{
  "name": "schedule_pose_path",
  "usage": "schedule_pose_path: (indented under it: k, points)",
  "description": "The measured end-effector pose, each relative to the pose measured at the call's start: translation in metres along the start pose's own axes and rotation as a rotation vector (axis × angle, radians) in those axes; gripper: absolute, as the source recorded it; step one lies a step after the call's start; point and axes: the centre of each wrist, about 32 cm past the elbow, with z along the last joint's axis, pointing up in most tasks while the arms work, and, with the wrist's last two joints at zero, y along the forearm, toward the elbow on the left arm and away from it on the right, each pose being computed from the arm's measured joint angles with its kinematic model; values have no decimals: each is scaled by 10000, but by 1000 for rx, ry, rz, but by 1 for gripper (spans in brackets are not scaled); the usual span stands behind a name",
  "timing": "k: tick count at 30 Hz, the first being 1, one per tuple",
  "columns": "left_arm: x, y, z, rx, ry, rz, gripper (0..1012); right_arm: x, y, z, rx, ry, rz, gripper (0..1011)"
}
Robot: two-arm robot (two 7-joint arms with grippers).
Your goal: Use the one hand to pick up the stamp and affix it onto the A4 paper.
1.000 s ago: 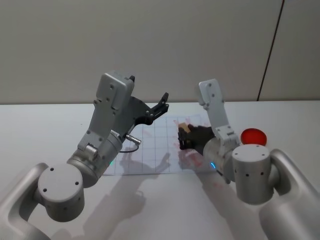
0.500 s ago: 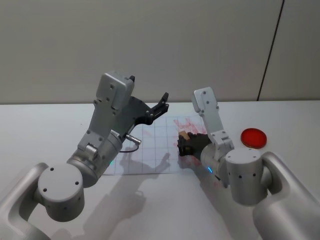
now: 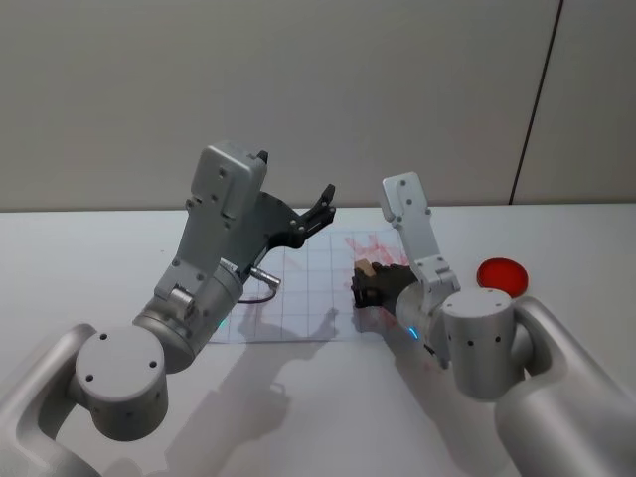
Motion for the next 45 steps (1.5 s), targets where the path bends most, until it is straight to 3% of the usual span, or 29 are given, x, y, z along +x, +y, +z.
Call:
schedule_pose_path:
  k: [9, 34, 39, 45]
  points:
    - [0, 0, 0, 0, 0, 0, 1001, -5, 49, 4, -14, 6, 14, 214]
    - [0, 0, 0, 0, 0, 0, 1001, 25, 73, -133, -41, 34, 27, 216]
    - [0, 0, 0, 0, 0, 0, 1001, 30, 56, -137, -30, 34, 25, 216]
    - [0, 0, 0, 0, 0, 0, 1001, 32, -32, -56, 21, 29, 21, 216]
